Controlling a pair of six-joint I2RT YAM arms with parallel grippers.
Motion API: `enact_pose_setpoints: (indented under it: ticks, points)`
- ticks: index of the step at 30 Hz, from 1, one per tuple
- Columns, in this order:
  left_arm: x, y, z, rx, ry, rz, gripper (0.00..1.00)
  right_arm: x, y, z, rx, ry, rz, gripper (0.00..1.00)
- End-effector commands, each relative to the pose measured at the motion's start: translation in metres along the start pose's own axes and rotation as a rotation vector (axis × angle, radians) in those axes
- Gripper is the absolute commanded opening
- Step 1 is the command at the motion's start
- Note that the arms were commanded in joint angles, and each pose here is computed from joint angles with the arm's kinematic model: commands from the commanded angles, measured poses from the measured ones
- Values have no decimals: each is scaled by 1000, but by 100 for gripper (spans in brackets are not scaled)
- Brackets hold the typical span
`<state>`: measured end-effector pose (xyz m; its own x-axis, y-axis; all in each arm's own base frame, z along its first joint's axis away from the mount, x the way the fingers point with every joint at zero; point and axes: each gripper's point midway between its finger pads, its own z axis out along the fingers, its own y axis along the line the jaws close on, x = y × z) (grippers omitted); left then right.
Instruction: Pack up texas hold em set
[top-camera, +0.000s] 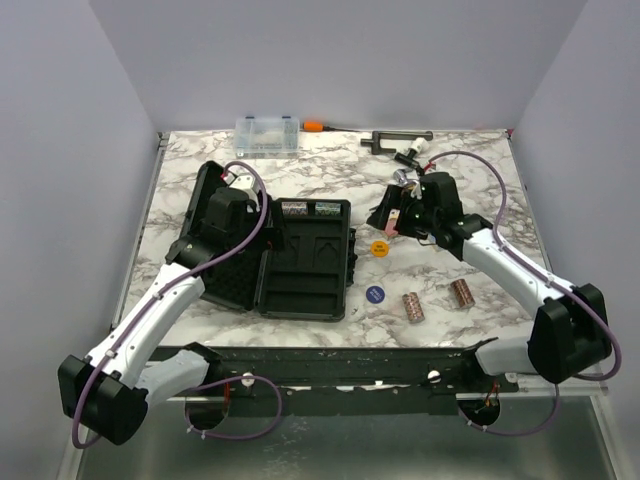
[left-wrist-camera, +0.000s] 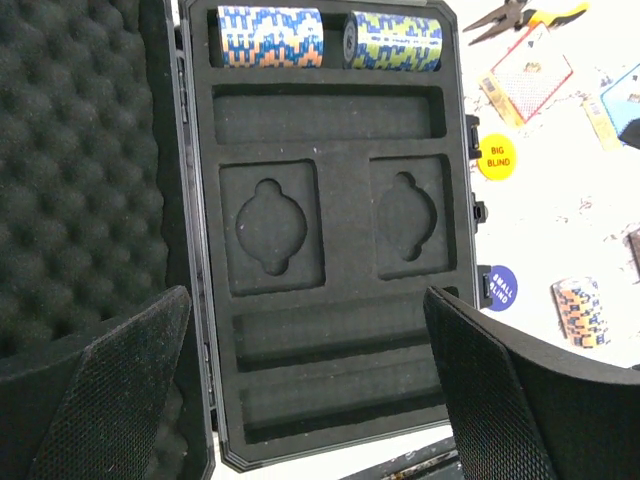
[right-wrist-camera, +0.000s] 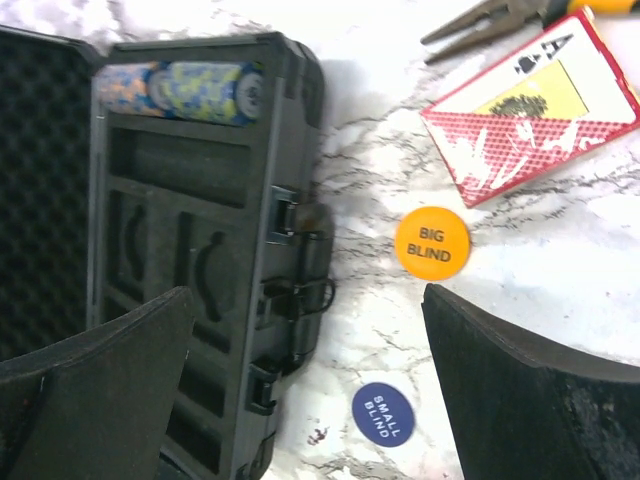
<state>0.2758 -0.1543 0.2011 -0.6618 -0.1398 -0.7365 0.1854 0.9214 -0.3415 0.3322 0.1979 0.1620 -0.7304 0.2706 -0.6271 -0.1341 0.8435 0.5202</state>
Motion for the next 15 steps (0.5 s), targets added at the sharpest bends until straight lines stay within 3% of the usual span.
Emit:
enact_pose_setpoints:
  ticks: [1,2,3,4,5,7,9,15]
  points:
    - [-1,-4,-4,-3,20,5,98,9,-17,13,122,47,-3,100]
    - [-1,-5,-4,-1,21,7,98,12,-17,17,135,60,-6,100]
    - [24,-59,-21,317,168,5,26,11,-18,20,157,60,-11,100]
    - [28,-58,-22,382,150,218,23,12,-20,24,184,70,-14,100]
    - [29,-58,-22,379,152,220,32,8,-26,26,232,53,-22,100]
    - [28,-54,-20,350,148,219,65,6,-34,31,304,51,-34,100]
    - [27,-47,-18,307,138,218,81,5,-44,36,369,55,-42,100]
    - [27,-39,-16,260,139,214,85,-2,-74,46,567,38,-25,100]
